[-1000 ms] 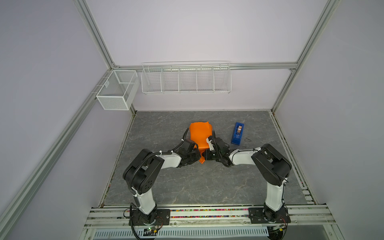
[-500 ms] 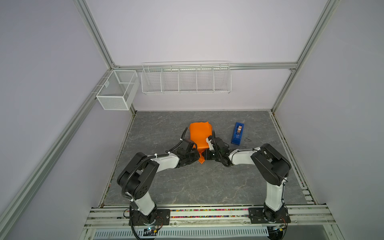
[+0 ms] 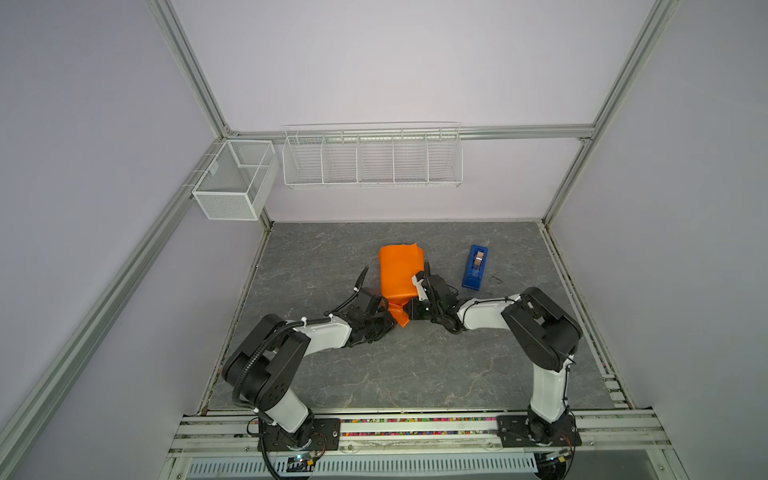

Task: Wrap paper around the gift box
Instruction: 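Pinch the folded paper corner at the box end with the left gripper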

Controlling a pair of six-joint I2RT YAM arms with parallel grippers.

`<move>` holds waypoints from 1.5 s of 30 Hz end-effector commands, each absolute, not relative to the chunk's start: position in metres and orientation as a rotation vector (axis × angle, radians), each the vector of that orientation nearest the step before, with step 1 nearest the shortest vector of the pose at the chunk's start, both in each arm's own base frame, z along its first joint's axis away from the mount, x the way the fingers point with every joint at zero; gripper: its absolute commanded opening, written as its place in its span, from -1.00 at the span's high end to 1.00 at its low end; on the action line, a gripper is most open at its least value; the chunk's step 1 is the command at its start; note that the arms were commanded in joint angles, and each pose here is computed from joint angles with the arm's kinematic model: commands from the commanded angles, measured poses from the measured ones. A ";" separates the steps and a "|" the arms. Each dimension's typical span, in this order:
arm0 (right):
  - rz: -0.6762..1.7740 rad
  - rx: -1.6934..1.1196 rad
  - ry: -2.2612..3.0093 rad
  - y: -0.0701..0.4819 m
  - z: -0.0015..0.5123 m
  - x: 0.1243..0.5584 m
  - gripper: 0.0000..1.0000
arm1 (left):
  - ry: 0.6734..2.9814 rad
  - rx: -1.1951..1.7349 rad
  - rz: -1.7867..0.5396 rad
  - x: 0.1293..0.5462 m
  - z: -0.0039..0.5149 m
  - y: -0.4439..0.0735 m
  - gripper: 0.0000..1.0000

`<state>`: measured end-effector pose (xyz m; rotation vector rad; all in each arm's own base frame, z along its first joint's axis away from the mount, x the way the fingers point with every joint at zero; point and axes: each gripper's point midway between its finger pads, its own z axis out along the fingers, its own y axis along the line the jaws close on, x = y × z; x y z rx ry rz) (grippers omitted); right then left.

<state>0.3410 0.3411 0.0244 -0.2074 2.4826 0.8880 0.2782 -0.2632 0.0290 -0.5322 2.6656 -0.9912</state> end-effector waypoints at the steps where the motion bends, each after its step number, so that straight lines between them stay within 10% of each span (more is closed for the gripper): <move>1: 0.862 -0.182 2.527 0.338 0.009 0.338 0.75 | 2.687 -0.623 -1.071 0.272 0.014 -0.269 0.46; 45: 0.873 -0.211 2.507 0.337 0.022 0.334 0.67 | 2.545 -0.628 -1.247 0.294 0.034 -0.288 0.98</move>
